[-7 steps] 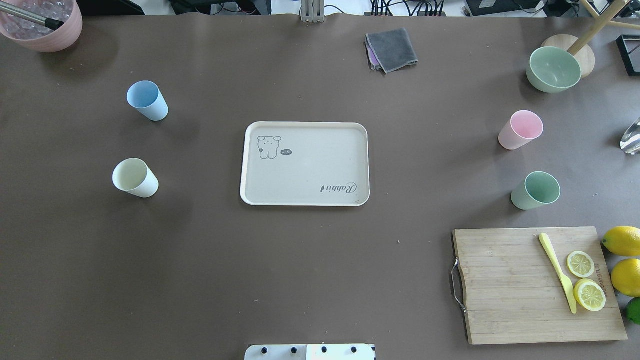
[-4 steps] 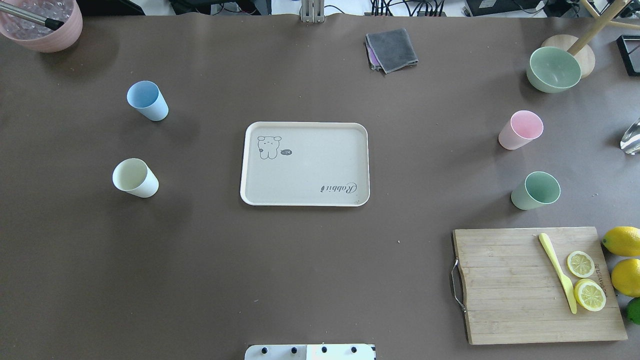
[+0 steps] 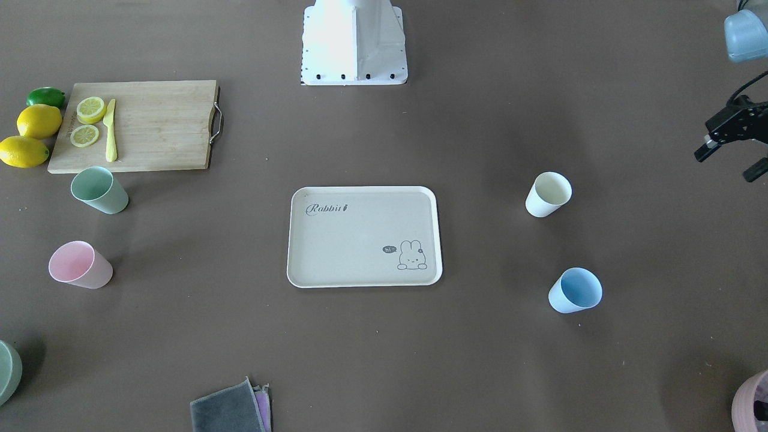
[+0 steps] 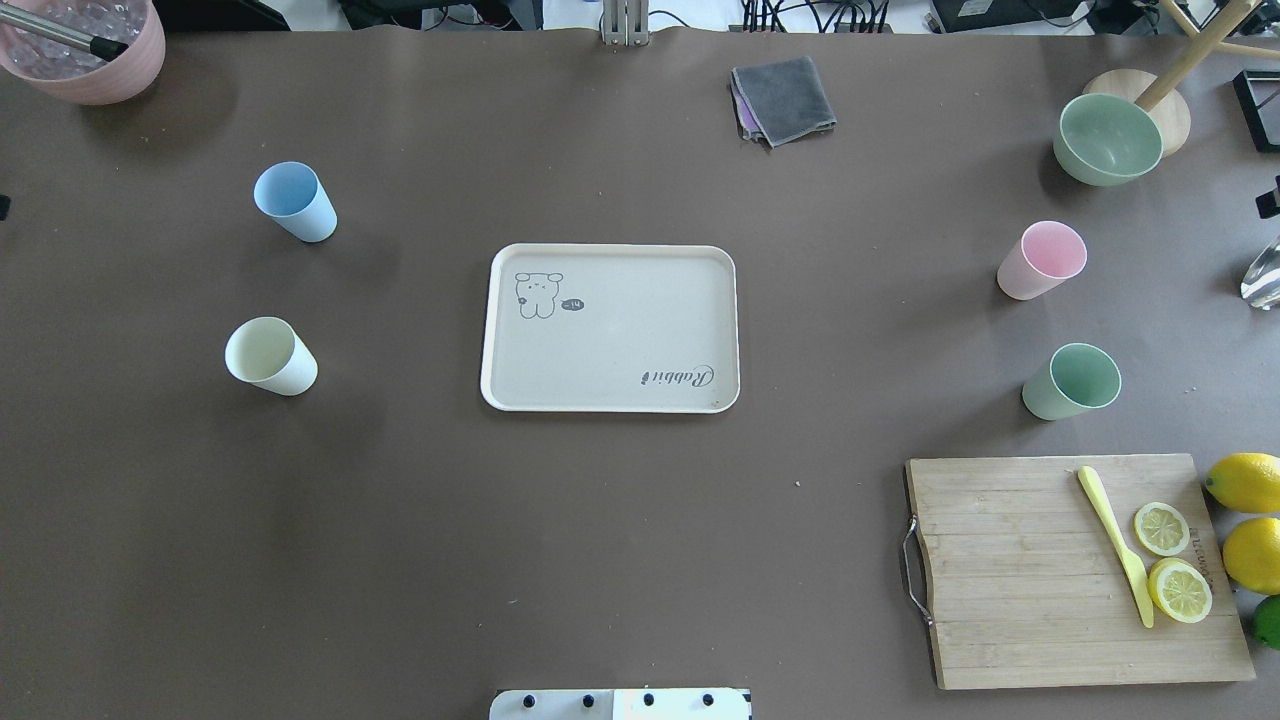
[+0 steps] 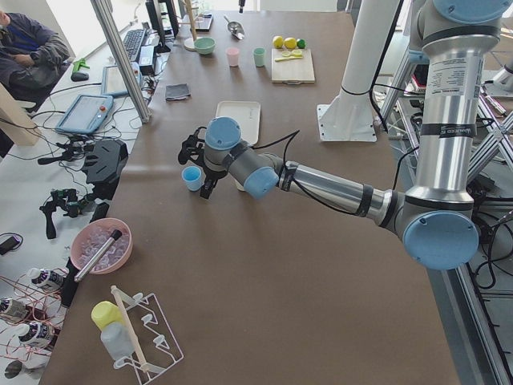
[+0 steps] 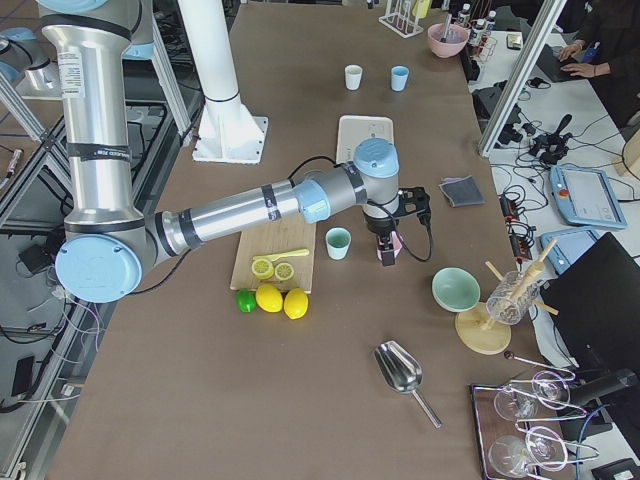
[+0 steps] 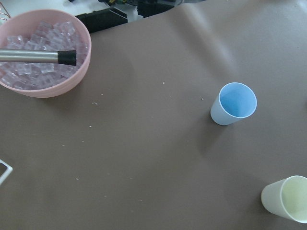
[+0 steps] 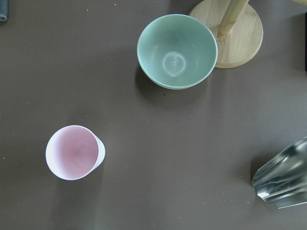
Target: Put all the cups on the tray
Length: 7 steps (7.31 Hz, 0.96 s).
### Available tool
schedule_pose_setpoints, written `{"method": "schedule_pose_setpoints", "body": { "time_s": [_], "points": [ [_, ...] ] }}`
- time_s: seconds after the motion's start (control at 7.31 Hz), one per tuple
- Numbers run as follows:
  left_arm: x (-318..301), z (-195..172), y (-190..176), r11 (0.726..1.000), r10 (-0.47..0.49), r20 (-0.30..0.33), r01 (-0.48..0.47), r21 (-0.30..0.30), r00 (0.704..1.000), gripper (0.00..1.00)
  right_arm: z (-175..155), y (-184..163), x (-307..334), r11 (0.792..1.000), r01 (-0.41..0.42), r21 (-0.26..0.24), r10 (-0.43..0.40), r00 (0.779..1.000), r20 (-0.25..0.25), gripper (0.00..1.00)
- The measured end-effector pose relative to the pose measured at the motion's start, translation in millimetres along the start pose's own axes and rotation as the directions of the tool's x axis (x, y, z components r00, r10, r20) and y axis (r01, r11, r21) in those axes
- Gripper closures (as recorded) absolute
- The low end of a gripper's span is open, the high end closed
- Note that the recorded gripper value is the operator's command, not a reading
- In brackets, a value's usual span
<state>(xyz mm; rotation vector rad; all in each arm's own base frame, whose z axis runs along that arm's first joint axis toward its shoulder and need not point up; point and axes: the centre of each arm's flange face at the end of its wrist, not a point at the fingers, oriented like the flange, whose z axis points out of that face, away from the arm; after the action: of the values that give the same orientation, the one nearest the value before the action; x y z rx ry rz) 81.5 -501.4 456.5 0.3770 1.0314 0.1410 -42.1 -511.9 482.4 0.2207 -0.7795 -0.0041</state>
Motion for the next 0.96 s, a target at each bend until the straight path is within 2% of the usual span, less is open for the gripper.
{"method": "schedule_pose_setpoints", "body": {
  "time_s": [0.27, 0.68, 0.82, 0.96],
  "points": [
    [49.0, 63.7, 15.7, 0.997, -0.073, 0.011, 0.074, -0.021, 0.997, 0.01, 20.8, 3.6, -40.0, 0.996, -0.09, -0.015, 0.089, 0.996, -0.026, 0.0],
    [96.7, 132.9, 42.3, 0.993, -0.1, 0.055, 0.103, -0.055, 0.993, 0.04, 31.4, 9.2, -60.8, 0.995, -0.099, -0.021, 0.098, 0.994, -0.039, 0.0],
    [103.4, 152.2, 48.1, 0.993, -0.097, 0.078, 0.102, -0.059, 0.992, 0.13, 32.2, 9.7, -61.4, 0.995, -0.097, -0.022, 0.096, 0.995, -0.04, 0.0],
    [105.3, 169.1, 51.6, 0.993, -0.092, 0.1, 0.098, -0.063, 0.991, 0.32, 32.2, 9.8, -61.5, 0.995, -0.096, -0.022, 0.095, 0.995, -0.04, 0.0]
  ]
}}
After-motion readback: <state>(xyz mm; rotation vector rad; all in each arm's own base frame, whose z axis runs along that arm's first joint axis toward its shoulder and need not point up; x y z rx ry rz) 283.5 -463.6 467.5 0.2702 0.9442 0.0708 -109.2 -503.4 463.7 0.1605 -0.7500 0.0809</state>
